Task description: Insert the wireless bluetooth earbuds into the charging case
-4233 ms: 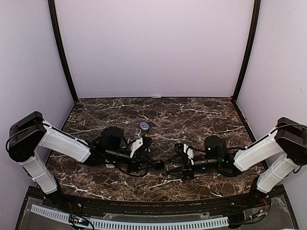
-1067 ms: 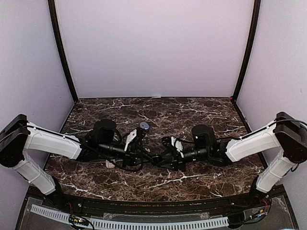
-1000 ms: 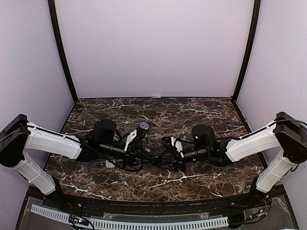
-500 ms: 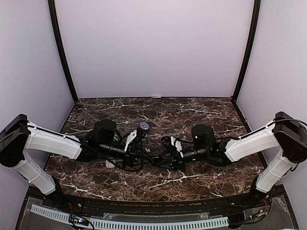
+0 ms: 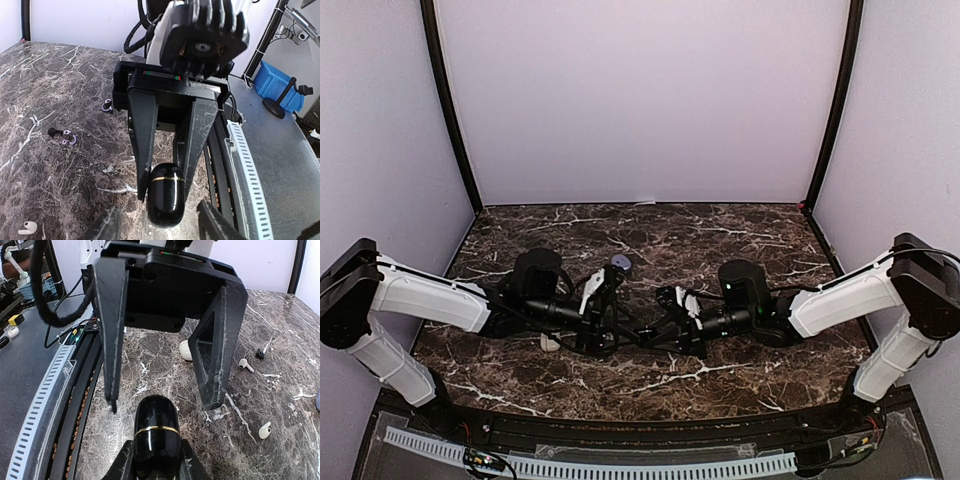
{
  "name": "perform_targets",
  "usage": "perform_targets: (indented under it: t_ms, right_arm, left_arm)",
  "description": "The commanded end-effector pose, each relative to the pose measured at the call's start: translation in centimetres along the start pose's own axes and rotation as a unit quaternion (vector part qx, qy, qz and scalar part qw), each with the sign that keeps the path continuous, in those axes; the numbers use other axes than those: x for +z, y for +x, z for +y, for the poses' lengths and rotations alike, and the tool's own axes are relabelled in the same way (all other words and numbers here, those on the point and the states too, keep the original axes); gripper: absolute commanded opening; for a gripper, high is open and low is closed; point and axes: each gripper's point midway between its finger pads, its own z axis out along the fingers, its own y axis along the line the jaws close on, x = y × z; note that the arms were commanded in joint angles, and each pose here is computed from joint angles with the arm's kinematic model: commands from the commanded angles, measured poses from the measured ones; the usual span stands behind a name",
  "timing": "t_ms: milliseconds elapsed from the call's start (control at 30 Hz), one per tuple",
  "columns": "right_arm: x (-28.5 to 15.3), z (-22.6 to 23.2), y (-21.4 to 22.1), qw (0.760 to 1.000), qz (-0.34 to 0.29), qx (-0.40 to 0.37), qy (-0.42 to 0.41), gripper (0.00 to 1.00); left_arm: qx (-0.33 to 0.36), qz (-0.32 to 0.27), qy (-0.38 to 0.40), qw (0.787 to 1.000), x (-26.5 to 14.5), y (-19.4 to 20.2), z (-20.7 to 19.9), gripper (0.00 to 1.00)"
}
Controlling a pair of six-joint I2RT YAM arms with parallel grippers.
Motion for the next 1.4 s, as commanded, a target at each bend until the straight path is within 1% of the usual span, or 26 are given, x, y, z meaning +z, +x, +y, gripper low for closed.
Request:
perform_targets:
  t_ms: [0, 167, 233, 333, 500, 600, 767, 1033, 1200, 1367]
  right_arm:
    - [0.1, -0.1, -1.3, 1.000, -0.012, -0.022, 0.003, 0.19]
    - [-0.1, -0.4, -0.9, 0.999, -0.003, -0.032, 0.018, 0.19]
    - [-0.4, -0.7, -0.8, 0.999, 0.002, -0.040, 0.031, 0.19]
    - [-0.7, -1.1, -0.6, 0.996, 0.013, -0.067, 0.050, 0.19]
    - [-1.3, -1.5, -0.5, 0.988, 0.029, -0.135, 0.072, 0.19]
    - [-1.7, -1.8, -0.5, 0.977, 0.036, -0.190, 0.088, 0.18]
    - [-2.2, -2.7, -0.4, 0.952, 0.059, -0.273, 0.124, 0.17]
    - [-2.7, -4.4, -1.3, 0.913, 0.082, -0.356, 0.179, 0.18]
    - [-2.9, -4.7, -2.4, 0.897, 0.075, -0.389, 0.197, 0.18]
    - [-2.6, -4.8, -3.0, 0.878, 0.071, -0.427, 0.202, 0.19]
  left_arm:
    - [0.004, -0.028, 0.002, 1.000, -0.8, -1.5, -0.7, 0.69]
    - [-0.006, -0.039, -0.010, 0.999, -1.6, -1.9, -0.8, 0.79]
    - [-0.012, -0.044, -0.018, 0.999, -2.1, -2.2, -0.8, 0.90]
    - [-0.025, -0.051, -0.037, 0.998, -2.8, -2.6, -0.5, 0.99]
    - [-0.061, -0.066, -0.073, 0.993, -4.1, -3.1, 0.1, 0.99]
    - [-0.103, -0.072, -0.097, 0.987, -5.0, -3.3, 1.1, 0.99]
    - [-0.181, -0.088, -0.113, 0.973, -6.4, -3.8, 2.2, 0.99]
    - [-0.249, -0.096, -0.143, 0.953, -7.7, -3.0, 3.3, 0.99]
    - [-0.270, -0.090, -0.108, 0.952, -7.3, -1.9, 2.3, 0.98]
    - [-0.302, -0.079, -0.034, 0.949, -5.9, -0.6, 0.8, 0.90]
